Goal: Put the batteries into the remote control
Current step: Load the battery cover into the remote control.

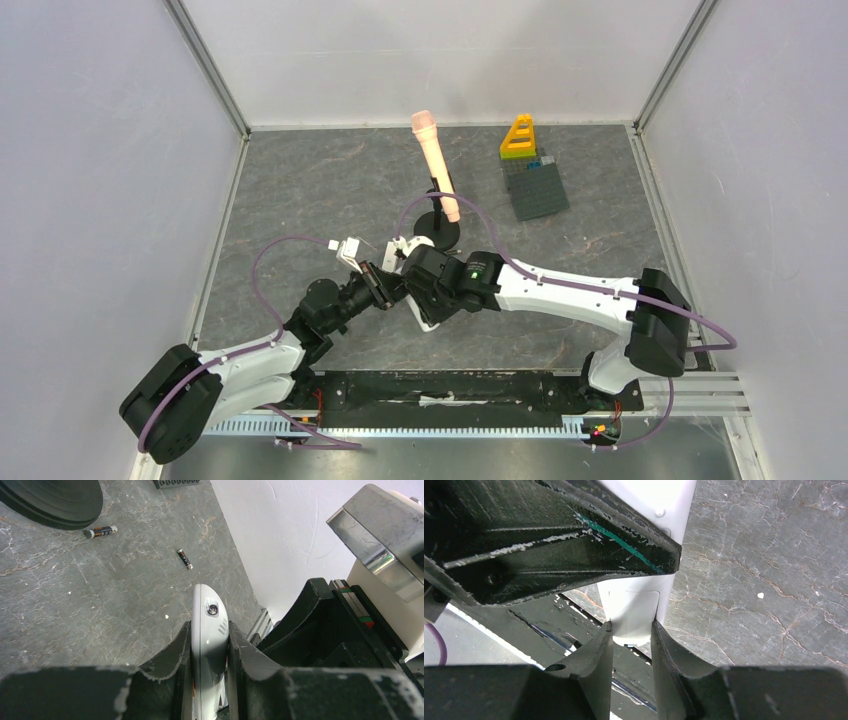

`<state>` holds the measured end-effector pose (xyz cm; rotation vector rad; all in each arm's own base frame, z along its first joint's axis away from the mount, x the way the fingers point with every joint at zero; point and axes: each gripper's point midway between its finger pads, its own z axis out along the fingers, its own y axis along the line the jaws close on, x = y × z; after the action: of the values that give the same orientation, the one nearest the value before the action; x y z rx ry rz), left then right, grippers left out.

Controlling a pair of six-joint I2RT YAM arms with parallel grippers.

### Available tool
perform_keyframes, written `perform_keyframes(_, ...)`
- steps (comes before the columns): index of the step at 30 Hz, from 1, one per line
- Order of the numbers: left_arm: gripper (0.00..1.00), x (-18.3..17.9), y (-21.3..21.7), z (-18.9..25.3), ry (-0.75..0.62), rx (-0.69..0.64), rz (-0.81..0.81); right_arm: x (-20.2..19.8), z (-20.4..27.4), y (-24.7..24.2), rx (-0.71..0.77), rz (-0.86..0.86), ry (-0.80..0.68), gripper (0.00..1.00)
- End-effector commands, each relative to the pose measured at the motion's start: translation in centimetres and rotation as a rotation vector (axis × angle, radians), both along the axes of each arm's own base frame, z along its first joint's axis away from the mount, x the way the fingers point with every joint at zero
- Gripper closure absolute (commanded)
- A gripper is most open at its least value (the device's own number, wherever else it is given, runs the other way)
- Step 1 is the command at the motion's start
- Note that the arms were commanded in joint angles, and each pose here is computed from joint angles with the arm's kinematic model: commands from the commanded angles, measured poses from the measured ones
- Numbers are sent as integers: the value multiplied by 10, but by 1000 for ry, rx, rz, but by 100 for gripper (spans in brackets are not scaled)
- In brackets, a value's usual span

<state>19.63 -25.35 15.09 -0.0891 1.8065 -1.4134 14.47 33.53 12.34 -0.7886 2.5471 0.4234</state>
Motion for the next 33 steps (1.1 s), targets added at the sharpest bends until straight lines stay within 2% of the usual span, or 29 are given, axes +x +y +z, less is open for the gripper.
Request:
perform_keyframes(1, 98, -9, -8, 36, -55, -117, -58, 19, 13, 16, 47, -16, -52, 78)
perform_keyframes(11, 98, -4, -5, 35, 15, -150, -19, 22, 12, 14, 38, -14, -62, 61)
perform_keyframes(21, 98, 4, -1, 28, 69, -125, 38, 23, 12, 6, 45, -27, -70, 42)
perform_keyframes(25, 98, 6, 1, 25, 86, -125, 53, 25, 24, 7, 78, -36, -90, 32)
perform_keyframes(33, 98, 10, 3, 23, 128, -143, 83, 24, 54, 8, 191, -58, -110, 17)
